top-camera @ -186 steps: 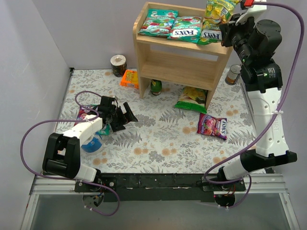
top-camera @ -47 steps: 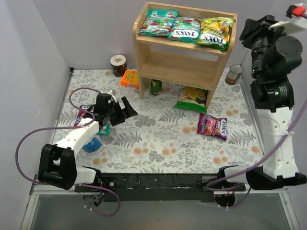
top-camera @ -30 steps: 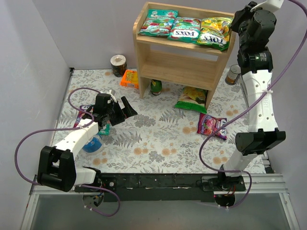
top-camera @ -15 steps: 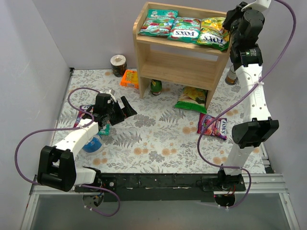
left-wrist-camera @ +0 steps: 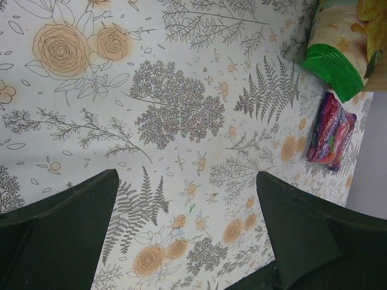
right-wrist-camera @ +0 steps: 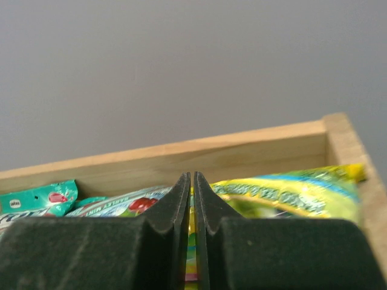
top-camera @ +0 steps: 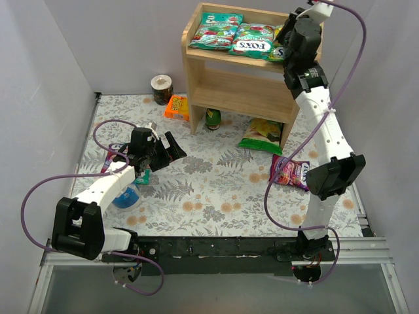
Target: Place and organize the candy bags onto the shelf
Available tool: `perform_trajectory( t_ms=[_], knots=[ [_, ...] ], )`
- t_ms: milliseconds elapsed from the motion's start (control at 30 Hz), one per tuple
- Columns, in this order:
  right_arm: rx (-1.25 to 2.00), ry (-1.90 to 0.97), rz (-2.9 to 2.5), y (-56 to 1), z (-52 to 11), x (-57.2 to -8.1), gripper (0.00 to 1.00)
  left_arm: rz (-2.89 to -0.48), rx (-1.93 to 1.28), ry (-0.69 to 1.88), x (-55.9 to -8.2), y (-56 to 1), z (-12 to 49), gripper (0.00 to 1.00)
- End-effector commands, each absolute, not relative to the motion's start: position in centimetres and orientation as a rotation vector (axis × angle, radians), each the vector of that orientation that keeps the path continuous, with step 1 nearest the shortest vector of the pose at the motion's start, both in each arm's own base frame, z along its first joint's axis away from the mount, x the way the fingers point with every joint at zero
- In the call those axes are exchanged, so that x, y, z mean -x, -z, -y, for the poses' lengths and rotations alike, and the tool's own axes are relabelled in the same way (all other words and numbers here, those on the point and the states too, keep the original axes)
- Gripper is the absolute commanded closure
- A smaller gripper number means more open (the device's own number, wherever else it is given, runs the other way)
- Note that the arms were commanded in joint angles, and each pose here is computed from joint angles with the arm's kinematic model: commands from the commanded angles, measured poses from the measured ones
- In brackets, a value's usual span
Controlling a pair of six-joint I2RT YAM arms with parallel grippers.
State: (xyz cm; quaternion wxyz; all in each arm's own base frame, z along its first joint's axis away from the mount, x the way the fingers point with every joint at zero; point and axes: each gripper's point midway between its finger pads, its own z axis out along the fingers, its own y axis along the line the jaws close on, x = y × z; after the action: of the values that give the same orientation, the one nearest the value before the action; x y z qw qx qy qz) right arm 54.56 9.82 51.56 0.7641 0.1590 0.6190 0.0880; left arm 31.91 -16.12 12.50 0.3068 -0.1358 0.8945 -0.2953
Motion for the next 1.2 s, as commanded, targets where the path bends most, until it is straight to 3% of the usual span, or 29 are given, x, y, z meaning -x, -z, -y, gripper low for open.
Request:
perform_trajectory(
  t_ms=[0,233,500,1167],
  knots=[
    [-0.458,-0.091,-1.293,-51.5,-8.8,-54.7,0.87,-2.339,0.336,0.752,-32.1,-12.9,15.8,0.02],
    [-0.522,0.030,-1.283,-50.7,-6.9,-54.3,0.87,-2.345,0.331,0.745,-32.1,-12.7,15.7,0.02],
    [-0.455,0.166,-1.128,-55.4,-8.8,-51.9,0.88,-2.355,0.327,0.754,-32.4,-12.6,16.1,0.02],
    [-0.638,0.437,-1.118,-54.6,-3.7,-49.3,0.92,-2.371,0.338,0.740,-32.3,-12.3,15.9,0.02]
  ],
)
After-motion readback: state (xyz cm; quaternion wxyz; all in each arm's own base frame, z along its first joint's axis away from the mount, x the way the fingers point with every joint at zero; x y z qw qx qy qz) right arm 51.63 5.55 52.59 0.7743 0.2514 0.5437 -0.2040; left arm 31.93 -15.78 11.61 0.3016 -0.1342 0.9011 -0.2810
